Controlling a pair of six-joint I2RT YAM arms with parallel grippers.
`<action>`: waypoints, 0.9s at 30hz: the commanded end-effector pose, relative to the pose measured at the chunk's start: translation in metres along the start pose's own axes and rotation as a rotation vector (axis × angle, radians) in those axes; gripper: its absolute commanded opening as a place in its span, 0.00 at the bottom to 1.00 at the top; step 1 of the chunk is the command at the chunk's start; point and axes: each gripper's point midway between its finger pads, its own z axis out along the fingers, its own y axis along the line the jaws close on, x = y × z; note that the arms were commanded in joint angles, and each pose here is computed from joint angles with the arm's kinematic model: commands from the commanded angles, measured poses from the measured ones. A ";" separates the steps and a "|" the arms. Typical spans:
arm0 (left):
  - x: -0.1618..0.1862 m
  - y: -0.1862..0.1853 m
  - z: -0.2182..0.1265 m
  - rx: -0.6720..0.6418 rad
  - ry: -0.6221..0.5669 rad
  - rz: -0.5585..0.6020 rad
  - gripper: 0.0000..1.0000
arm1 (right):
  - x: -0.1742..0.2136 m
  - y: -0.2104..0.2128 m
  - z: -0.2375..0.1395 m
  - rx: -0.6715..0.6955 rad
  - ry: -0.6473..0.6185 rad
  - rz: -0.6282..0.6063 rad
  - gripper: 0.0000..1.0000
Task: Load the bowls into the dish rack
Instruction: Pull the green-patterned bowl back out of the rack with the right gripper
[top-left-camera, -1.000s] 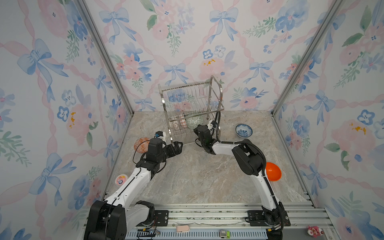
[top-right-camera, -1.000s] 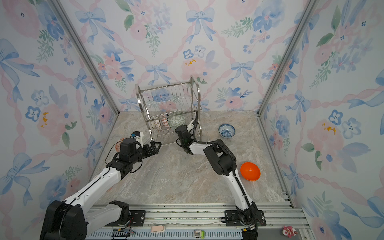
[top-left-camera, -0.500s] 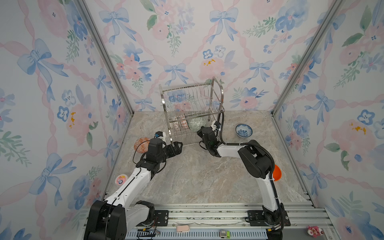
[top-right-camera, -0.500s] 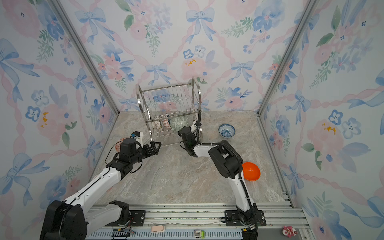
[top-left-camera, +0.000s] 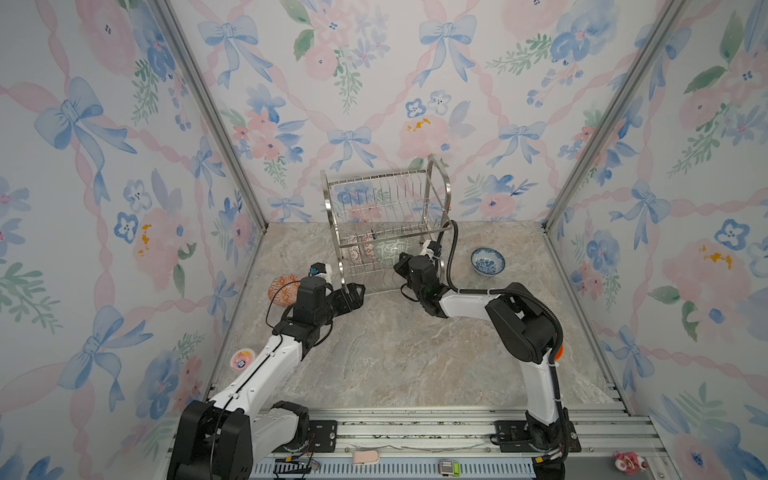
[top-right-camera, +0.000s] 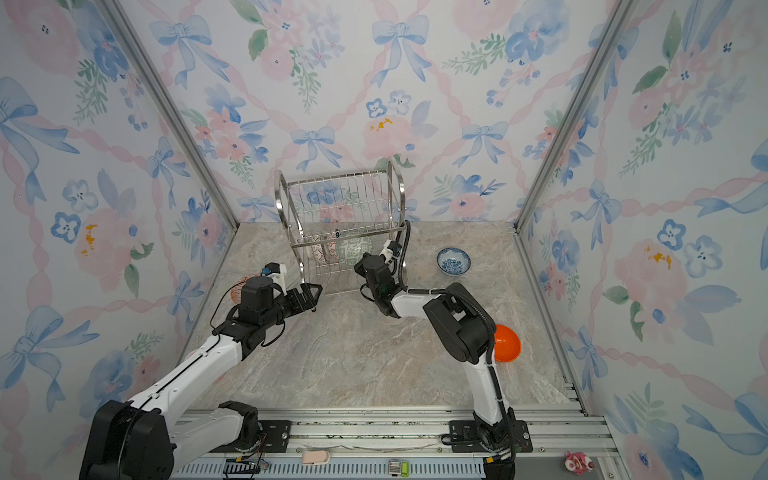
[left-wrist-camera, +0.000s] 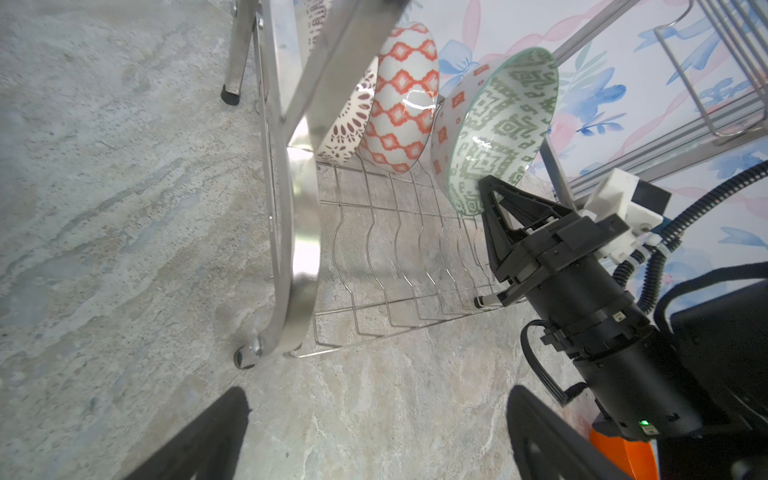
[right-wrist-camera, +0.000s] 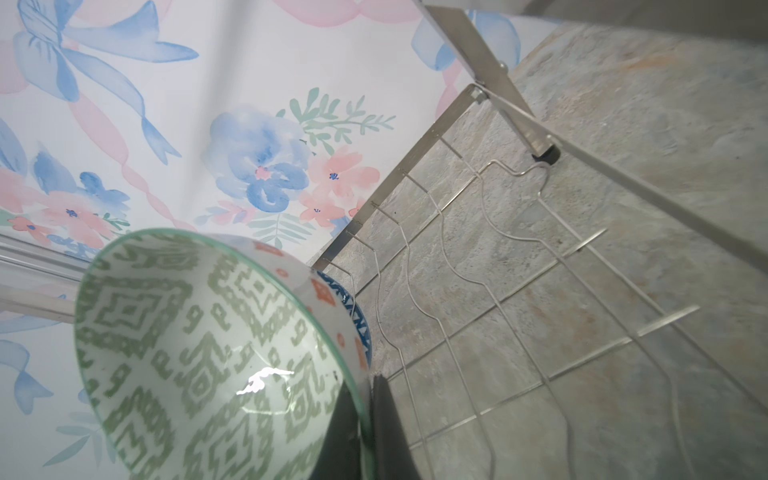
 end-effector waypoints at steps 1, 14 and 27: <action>0.004 0.003 0.000 -0.012 0.004 0.011 0.98 | -0.012 0.044 -0.013 -0.115 -0.020 0.011 0.00; 0.005 0.002 -0.001 -0.012 0.004 0.017 0.98 | -0.002 0.054 -0.030 -0.151 -0.002 -0.013 0.00; 0.004 0.001 -0.001 -0.012 0.002 0.021 0.98 | -0.024 0.044 -0.057 -0.148 -0.044 -0.032 0.00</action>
